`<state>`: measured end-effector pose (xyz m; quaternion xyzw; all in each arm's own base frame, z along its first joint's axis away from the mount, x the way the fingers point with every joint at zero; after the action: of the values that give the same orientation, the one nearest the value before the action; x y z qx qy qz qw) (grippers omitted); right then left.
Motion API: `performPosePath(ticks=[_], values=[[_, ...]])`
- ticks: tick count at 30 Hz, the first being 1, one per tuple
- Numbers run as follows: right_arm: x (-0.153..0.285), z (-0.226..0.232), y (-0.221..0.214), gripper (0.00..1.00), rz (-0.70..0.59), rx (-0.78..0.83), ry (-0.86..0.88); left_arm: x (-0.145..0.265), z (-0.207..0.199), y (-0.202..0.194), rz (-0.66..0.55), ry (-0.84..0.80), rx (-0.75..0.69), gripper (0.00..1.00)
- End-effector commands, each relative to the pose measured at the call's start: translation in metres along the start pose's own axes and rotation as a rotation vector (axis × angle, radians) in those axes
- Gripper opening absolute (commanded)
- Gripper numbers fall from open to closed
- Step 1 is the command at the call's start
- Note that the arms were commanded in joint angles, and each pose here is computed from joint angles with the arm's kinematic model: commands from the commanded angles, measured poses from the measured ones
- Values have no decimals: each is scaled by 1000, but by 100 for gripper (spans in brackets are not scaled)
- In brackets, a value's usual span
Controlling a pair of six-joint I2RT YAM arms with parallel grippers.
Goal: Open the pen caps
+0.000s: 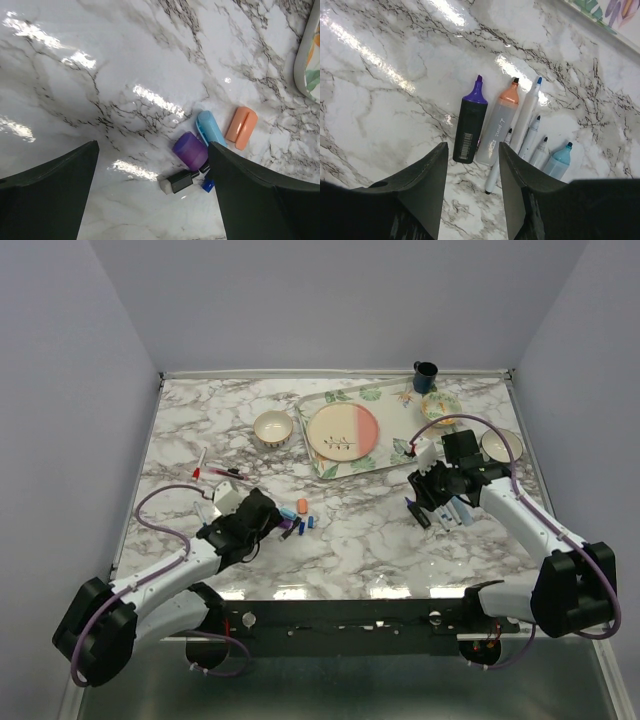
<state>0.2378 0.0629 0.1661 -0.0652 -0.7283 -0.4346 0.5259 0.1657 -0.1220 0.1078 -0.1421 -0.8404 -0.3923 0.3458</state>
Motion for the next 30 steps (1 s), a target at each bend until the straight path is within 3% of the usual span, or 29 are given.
performPosePath(ticks=[1,11,14,17,18,21,30], values=[[7,2,2,52,-33,14,21,3,7,28,-93,68,-5,99],[7,3,3,53,-39,19,36,-15,4,96,-156,123,104,98],[8,4,4,53,-48,23,44,-29,0,116,-141,251,148,87],[10,5,4,52,-54,25,48,-49,-13,131,-84,329,131,58],[10,5,4,52,-54,25,49,-55,-15,136,-71,344,136,38],[11,6,5,52,-62,27,53,-78,-19,147,-52,402,137,18],[11,7,5,52,-68,33,64,-119,-33,178,-10,425,178,22]])
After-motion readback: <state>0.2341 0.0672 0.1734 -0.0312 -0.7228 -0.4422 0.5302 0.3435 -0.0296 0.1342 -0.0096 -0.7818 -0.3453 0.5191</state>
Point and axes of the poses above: each gripper's point midway between its finger pads, its own x axis back along the fingers, its own z axis along the line the jaws close on, y = z × x, the point moved 9 cm from there along x, back along the fingers, and after that the axes turned 2 degrees about x, right-handed, at the moved point
